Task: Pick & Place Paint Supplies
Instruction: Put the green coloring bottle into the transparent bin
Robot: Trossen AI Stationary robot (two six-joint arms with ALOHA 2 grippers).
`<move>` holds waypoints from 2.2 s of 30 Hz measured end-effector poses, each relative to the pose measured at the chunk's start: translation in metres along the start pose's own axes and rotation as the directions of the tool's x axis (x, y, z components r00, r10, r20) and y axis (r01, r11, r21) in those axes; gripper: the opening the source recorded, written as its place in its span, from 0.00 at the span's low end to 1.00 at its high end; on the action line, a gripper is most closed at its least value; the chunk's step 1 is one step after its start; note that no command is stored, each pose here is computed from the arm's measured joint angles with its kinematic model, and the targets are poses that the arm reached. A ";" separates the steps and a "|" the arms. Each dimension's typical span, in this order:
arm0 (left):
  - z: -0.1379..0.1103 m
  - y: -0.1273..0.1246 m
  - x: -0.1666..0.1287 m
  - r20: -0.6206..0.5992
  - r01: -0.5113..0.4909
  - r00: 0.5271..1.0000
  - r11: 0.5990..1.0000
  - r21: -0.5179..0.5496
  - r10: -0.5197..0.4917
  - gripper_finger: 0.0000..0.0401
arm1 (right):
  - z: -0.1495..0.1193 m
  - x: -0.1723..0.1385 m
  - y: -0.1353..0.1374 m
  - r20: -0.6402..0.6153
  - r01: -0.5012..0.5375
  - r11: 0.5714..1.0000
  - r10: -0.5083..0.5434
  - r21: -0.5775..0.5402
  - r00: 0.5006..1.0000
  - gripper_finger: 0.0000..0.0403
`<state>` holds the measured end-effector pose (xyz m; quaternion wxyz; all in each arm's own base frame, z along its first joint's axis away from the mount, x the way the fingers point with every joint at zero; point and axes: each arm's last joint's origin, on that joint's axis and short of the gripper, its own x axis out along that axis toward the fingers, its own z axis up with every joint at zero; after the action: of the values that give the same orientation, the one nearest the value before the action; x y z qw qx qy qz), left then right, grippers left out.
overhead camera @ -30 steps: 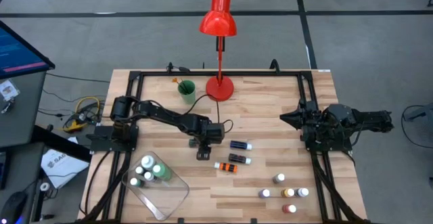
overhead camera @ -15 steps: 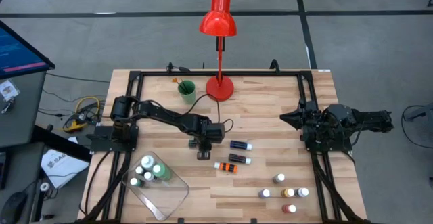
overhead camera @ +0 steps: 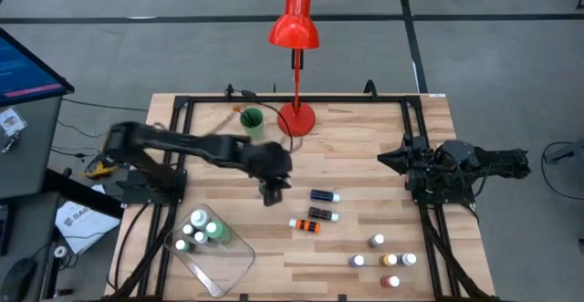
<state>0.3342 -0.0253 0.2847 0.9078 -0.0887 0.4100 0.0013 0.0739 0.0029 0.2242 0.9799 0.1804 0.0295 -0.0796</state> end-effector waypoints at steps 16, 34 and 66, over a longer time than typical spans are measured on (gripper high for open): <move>-0.087 -0.056 -0.165 0.692 0.355 0.638 0.926 0.126 -0.338 0.23 | 0.000 0.000 0.000 0.000 0.000 1.000 0.000 0.000 1.000 0.08; -0.197 -0.097 -0.134 0.599 0.497 0.617 0.843 0.207 -0.511 0.23 | 0.000 0.000 0.000 0.000 0.000 1.000 0.000 0.000 1.000 0.08; -0.242 -0.139 -0.080 0.524 0.266 0.783 0.942 0.203 -0.334 0.26 | 0.000 0.000 0.000 0.000 0.000 1.000 0.000 0.000 1.000 0.08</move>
<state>0.1120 -0.1956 0.2096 0.9791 -0.0950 0.1107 -0.1419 0.0739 0.0029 0.2242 0.9799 0.1804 0.0296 -0.0798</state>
